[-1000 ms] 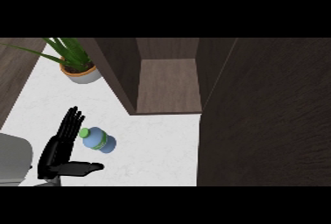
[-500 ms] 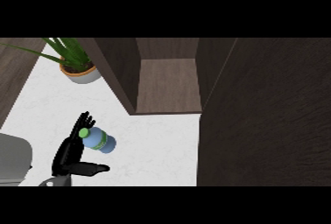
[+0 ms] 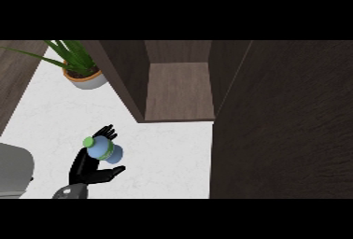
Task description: Pick up the bottled water, place it into the cabinet and close the cabinet
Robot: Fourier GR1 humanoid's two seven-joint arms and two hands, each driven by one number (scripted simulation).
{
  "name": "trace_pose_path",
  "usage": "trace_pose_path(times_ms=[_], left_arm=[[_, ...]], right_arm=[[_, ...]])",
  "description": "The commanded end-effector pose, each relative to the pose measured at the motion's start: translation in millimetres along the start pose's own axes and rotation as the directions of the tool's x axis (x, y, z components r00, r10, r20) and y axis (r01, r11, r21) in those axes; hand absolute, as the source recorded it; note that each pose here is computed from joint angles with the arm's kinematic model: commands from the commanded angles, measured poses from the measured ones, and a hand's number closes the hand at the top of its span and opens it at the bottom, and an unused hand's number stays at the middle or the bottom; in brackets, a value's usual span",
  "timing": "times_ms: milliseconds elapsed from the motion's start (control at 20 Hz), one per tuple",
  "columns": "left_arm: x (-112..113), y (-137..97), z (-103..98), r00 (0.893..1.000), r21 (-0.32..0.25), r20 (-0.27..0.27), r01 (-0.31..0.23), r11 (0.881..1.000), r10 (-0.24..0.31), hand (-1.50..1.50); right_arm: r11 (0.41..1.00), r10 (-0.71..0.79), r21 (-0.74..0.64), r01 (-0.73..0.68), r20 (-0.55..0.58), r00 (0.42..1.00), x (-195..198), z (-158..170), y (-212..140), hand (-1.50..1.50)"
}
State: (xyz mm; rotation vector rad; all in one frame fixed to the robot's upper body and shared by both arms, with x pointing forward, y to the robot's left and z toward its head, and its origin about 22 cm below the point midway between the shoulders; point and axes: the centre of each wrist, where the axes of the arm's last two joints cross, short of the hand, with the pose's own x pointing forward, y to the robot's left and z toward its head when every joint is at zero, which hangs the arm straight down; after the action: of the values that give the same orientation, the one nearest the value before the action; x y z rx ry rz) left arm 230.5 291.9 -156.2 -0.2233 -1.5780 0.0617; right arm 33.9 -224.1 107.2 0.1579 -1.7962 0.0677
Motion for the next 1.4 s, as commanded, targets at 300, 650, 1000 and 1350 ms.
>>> trace_pose_path(times_ms=[300,650,1000,1350], left_arm=[[-14.1,-8.7,-3.4,0.985,0.013,0.049,-0.163,0.986,0.163,1.50],[-22.8,-26.7,-1.0,0.982,0.071,0.105,-0.165,0.984,0.157,1.50],[-32.9,-54.1,3.8,0.979,0.146,0.160,-0.151,0.978,0.127,1.50],[-13.3,-73.2,-28.2,0.970,0.035,0.143,-0.205,0.978,0.198,1.50]], right_arm=[[1.000,-0.004,0.001,0.004,0.029,1.000,28.0,1.6,-3.4,-1.50],[1.000,0.004,-0.004,-0.004,0.031,1.000,20.7,0.0,4.4,-1.50],[1.000,0.002,0.002,-0.002,0.034,0.999,25.4,2.5,-3.6,-1.50],[1.000,0.006,-0.008,-0.006,0.010,1.000,16.4,-0.1,-5.4,-1.50]])
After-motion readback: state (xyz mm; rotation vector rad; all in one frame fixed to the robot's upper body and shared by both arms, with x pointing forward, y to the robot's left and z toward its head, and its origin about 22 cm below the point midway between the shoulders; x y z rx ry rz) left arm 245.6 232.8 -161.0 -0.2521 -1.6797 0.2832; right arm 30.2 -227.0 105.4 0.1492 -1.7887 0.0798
